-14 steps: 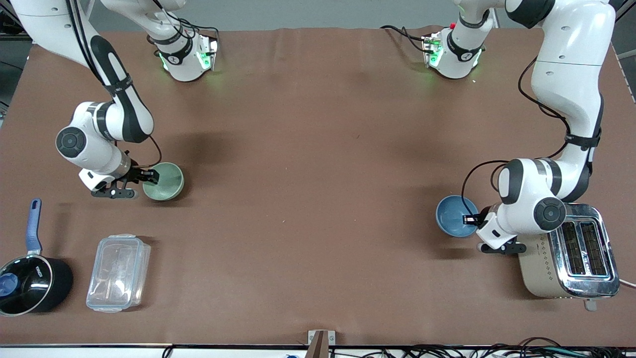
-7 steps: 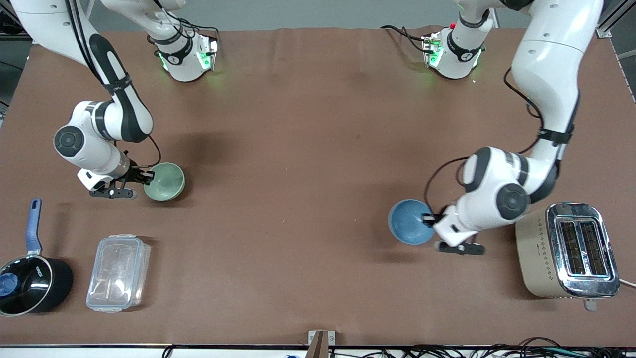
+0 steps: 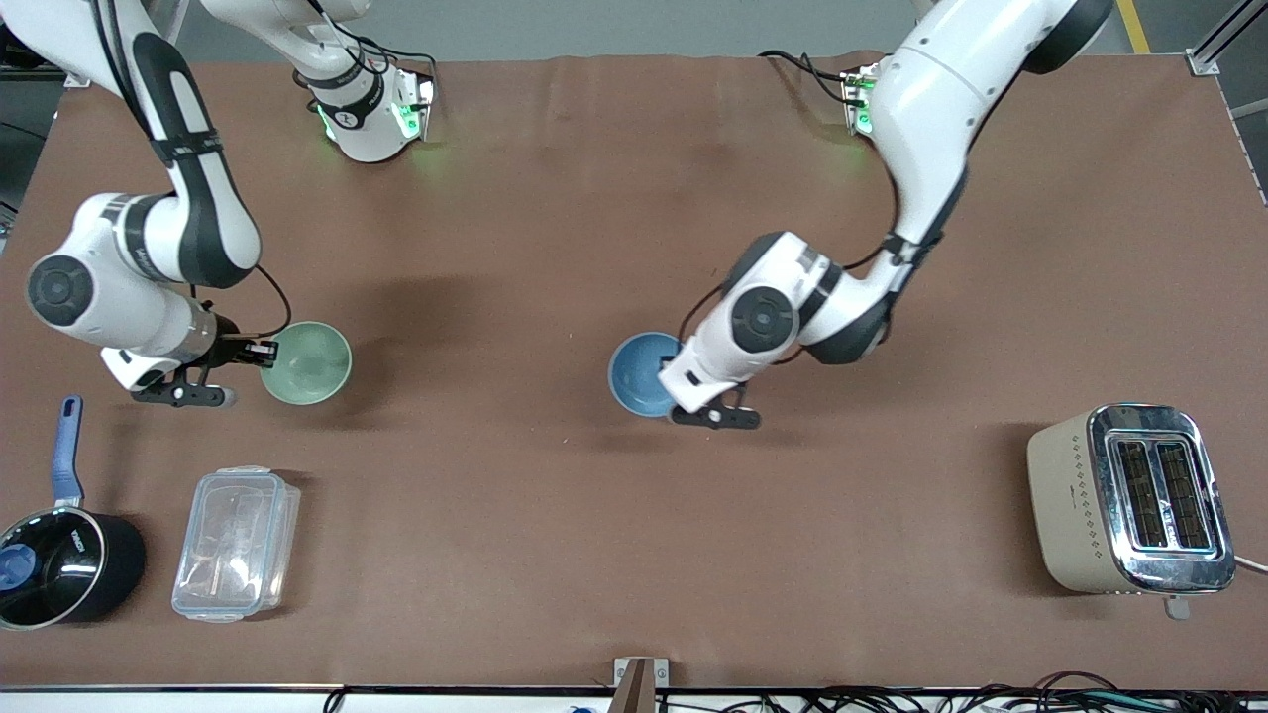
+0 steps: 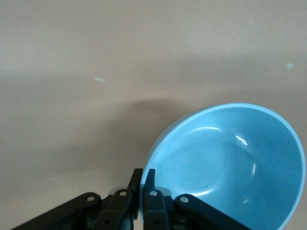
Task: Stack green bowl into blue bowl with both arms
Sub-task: 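Carry the blue bowl with the left gripper while the right gripper lifts the green bowl, then set down the blue bowl with the left gripper while the right gripper approaches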
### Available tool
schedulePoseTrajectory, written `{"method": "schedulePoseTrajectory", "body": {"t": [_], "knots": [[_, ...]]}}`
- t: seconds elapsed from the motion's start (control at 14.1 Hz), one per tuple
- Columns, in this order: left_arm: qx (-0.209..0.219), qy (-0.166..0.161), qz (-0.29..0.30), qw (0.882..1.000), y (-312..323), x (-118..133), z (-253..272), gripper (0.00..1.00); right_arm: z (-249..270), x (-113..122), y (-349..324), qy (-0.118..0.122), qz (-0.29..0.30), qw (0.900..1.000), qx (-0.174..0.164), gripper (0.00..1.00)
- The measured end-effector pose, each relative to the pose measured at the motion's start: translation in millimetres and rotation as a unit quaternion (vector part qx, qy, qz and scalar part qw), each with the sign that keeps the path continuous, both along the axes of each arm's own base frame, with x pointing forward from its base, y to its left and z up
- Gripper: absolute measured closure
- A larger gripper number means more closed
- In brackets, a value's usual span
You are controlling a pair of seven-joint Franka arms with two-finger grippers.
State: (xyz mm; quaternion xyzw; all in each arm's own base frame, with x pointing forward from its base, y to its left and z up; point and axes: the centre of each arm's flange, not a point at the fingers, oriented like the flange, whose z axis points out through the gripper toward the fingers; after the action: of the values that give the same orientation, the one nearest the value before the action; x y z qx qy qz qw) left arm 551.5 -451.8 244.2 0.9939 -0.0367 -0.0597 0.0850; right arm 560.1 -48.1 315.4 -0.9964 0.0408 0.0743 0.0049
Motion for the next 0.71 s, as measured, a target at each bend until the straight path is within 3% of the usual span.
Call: {"method": "schedulePoseTrajectory", "body": {"t": [0.28,0.35,0.57,0.71], "knots": [[-0.027,-0.018,-0.008,0.999,-38.2,-22.0,-33.6,0.95,36.7,17.3,49.4,0.010,-0.043,0.999,0.005,0.95],[-0.031,-0.021,-0.008,0.999,-41.1,-22.9,-38.8,0.90,39.4,18.3,72.4,0.010,-0.055,0.998,0.002,0.95],[-0.039,-0.032,0.006,0.999,-37.5,-11.0,-31.8,0.61,45.0,14.0,147.5,0.008,-0.092,0.996,-0.001,0.95],[-0.045,-0.049,0.023,0.998,-22.5,12.6,-3.0,0.41,50.8,9.4,186.9,0.003,-0.111,0.994,-0.001,0.95]]}}
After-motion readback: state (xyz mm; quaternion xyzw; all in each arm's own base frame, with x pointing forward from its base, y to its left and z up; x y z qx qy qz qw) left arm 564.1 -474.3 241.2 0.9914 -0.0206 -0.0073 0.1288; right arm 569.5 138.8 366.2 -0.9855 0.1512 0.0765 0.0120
